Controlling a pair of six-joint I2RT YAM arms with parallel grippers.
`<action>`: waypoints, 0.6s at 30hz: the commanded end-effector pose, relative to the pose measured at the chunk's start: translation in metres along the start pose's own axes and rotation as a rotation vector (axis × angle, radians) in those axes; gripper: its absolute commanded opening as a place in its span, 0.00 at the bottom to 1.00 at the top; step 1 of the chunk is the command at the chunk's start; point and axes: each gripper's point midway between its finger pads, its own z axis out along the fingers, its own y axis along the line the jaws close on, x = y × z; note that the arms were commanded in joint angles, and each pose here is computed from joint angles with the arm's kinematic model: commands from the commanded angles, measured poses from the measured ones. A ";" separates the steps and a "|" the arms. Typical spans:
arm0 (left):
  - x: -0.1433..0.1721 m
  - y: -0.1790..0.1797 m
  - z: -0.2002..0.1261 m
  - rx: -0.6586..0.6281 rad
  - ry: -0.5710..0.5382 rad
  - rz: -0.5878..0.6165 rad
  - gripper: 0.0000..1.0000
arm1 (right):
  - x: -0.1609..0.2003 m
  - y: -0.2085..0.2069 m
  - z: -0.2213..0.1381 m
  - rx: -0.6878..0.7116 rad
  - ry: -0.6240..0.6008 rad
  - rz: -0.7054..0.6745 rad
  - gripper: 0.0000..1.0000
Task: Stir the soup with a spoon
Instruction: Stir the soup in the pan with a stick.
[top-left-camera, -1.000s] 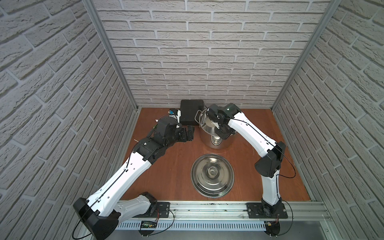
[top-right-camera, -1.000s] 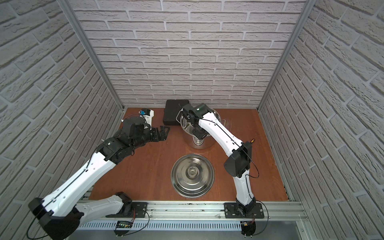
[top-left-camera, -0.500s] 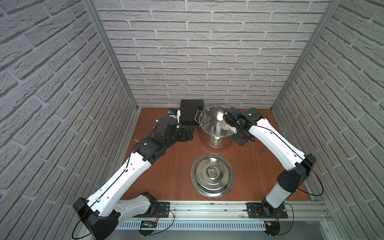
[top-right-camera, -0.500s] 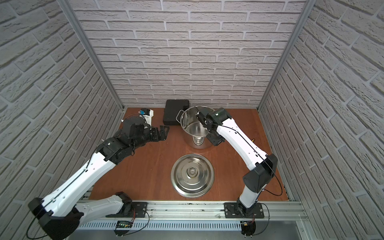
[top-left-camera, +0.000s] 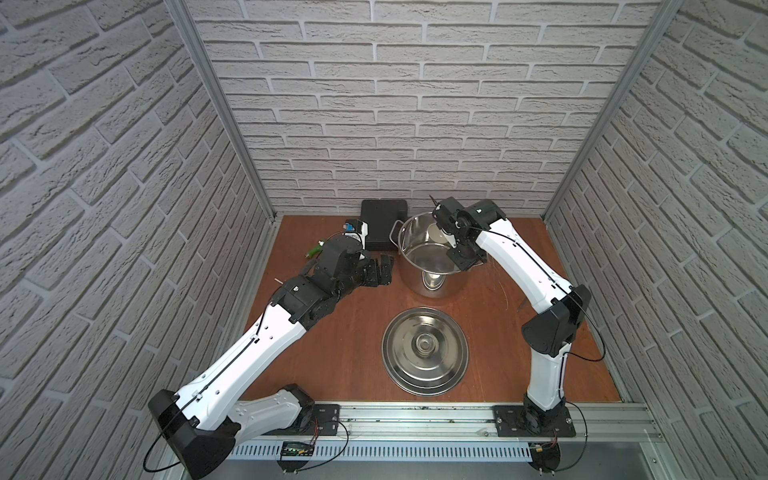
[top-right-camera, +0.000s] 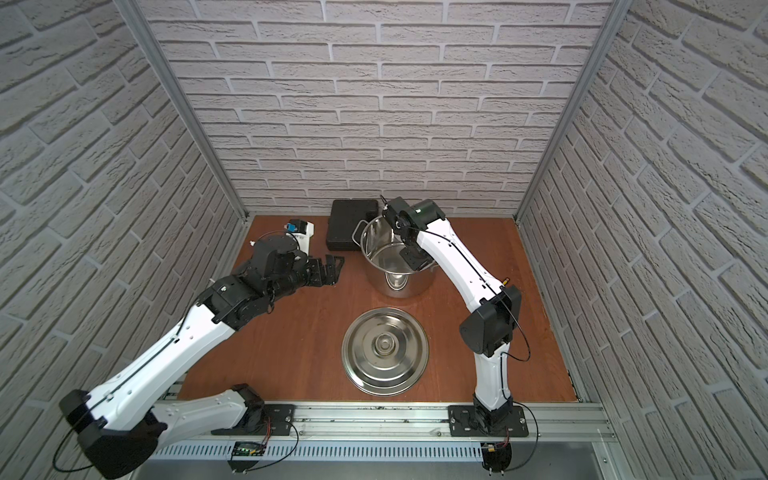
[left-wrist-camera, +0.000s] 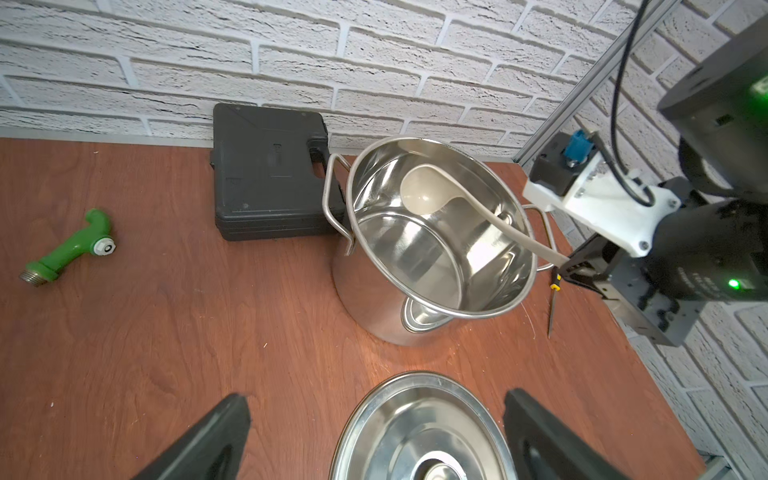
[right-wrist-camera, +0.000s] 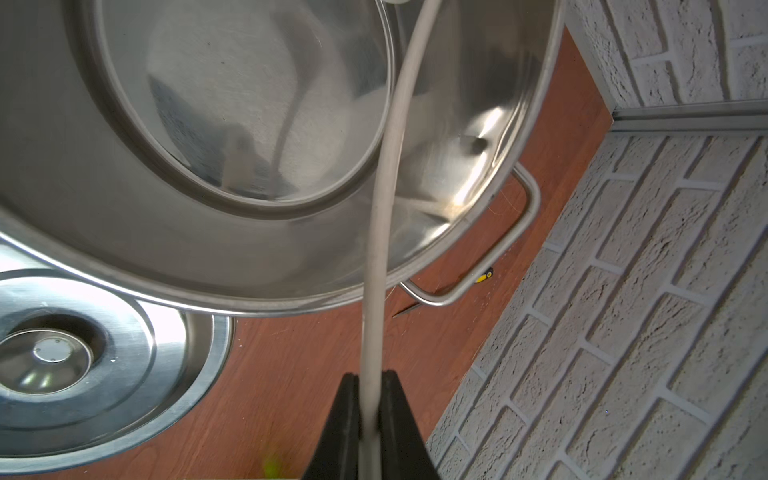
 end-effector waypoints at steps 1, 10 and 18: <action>-0.016 -0.003 -0.009 0.010 -0.074 -0.015 0.98 | -0.004 0.020 -0.014 -0.020 -0.032 -0.049 0.02; -0.015 -0.004 -0.004 0.006 -0.072 -0.016 0.98 | 0.020 0.040 -0.028 -0.036 -0.030 -0.082 0.03; -0.017 -0.004 -0.001 0.001 -0.079 -0.014 0.98 | 0.066 0.013 -0.034 0.038 0.004 -0.094 0.02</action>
